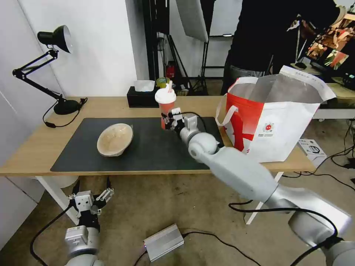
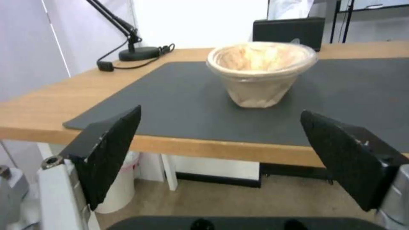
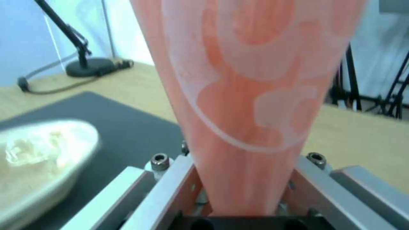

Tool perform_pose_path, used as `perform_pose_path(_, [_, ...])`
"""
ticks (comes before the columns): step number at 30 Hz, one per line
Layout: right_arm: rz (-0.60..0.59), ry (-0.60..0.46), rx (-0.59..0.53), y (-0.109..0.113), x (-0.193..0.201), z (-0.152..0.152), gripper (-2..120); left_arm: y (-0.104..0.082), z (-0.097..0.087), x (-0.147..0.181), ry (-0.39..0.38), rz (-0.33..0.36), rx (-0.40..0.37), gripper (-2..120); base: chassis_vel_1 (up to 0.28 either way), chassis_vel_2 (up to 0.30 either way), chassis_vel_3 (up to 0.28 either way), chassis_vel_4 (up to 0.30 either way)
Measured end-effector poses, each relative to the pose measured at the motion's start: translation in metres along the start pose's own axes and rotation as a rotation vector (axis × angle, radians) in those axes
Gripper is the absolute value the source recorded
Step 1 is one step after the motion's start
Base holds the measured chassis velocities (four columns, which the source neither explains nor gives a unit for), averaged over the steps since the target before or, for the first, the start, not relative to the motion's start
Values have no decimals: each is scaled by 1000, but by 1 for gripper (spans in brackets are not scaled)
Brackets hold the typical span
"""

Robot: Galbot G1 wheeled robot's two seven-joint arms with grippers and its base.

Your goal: Pick up the trash from the table and place it into the takeout bag.

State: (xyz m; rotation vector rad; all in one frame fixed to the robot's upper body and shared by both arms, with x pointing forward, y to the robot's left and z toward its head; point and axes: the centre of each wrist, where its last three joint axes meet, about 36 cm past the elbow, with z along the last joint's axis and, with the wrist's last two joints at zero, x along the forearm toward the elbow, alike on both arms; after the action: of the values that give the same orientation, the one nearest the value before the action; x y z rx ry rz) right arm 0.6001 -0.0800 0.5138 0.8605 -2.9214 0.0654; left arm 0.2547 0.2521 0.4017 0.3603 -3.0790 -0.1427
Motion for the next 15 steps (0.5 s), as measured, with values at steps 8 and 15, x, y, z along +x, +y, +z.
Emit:
perform_pose_path(8, [-26, -52, 53, -14, 23, -67, 6, 2, -8, 2, -16, 6, -7, 100, 0, 0, 0, 0])
perform_pose_path(15, [-19, -75, 85, -24, 41, -99, 6, 5, -12, 4, -23, 16, -22, 100, 0, 0, 0, 0])
